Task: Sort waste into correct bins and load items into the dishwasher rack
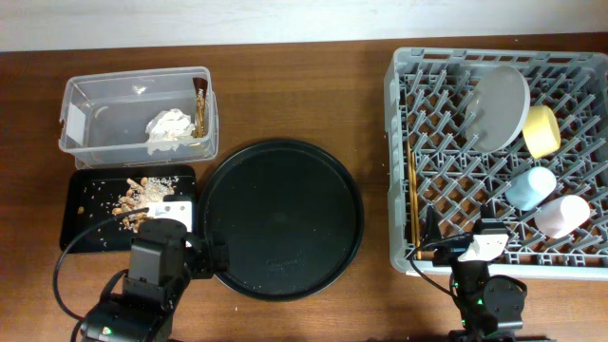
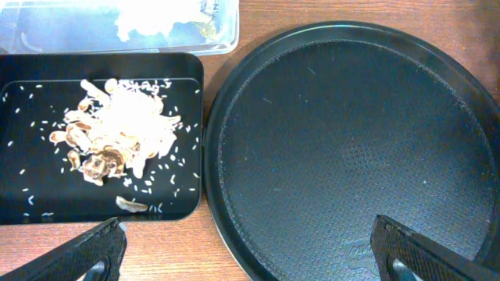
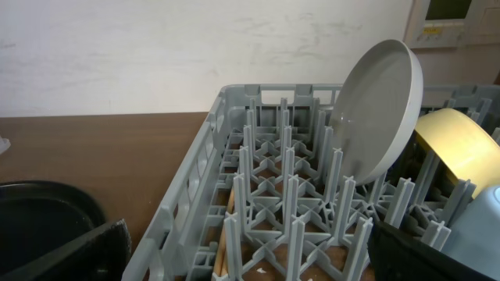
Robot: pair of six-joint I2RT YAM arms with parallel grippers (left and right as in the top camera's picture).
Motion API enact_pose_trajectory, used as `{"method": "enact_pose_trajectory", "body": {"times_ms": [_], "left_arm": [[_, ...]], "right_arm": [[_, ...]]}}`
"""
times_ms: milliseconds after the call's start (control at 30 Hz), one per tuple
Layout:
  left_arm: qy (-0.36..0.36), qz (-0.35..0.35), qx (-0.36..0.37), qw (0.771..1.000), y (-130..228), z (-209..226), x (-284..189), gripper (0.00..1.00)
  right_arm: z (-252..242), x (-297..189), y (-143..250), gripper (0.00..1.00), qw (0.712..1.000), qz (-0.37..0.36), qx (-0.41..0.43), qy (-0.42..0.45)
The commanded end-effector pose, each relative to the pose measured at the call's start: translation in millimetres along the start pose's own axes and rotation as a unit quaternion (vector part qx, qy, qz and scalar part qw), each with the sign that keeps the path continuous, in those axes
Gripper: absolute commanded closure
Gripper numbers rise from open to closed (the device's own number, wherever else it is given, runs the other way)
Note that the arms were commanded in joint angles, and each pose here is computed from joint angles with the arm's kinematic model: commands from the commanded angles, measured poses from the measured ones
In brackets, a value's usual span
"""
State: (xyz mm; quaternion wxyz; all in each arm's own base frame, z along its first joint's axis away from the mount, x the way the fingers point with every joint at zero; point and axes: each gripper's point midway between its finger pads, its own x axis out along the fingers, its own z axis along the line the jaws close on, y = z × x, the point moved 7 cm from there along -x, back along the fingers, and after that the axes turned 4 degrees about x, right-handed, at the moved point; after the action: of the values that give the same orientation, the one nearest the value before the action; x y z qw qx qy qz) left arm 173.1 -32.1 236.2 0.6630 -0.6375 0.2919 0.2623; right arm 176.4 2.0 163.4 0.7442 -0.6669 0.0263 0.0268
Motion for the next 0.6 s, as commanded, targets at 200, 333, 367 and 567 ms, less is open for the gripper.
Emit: {"method": "enact_pose_trajectory", "body": {"times_ms": [200,333,367,567], "left_arm": [[-0.004,-0.002,0.007,1.0,1,1,0,0.01],[-0.028,-0.014,-0.015,0.999,7,14,-5,0.01],[-0.03,-0.027,-0.023,0.999,9,17,-6,0.01],[-0.044,-0.162,-0.067,0.984,38,28,24,0.01]], "right_arm": [[-1,0,2,0.02,1.0,0.0,-0.004,0.008],[-1,0,2,0.02,1.0,0.0,-0.004,0.008],[-1,0,2,0.02,1.0,0.0,-0.004,0.008],[-1,0,2,0.02,1.0,0.0,-0.004,0.008]]}}
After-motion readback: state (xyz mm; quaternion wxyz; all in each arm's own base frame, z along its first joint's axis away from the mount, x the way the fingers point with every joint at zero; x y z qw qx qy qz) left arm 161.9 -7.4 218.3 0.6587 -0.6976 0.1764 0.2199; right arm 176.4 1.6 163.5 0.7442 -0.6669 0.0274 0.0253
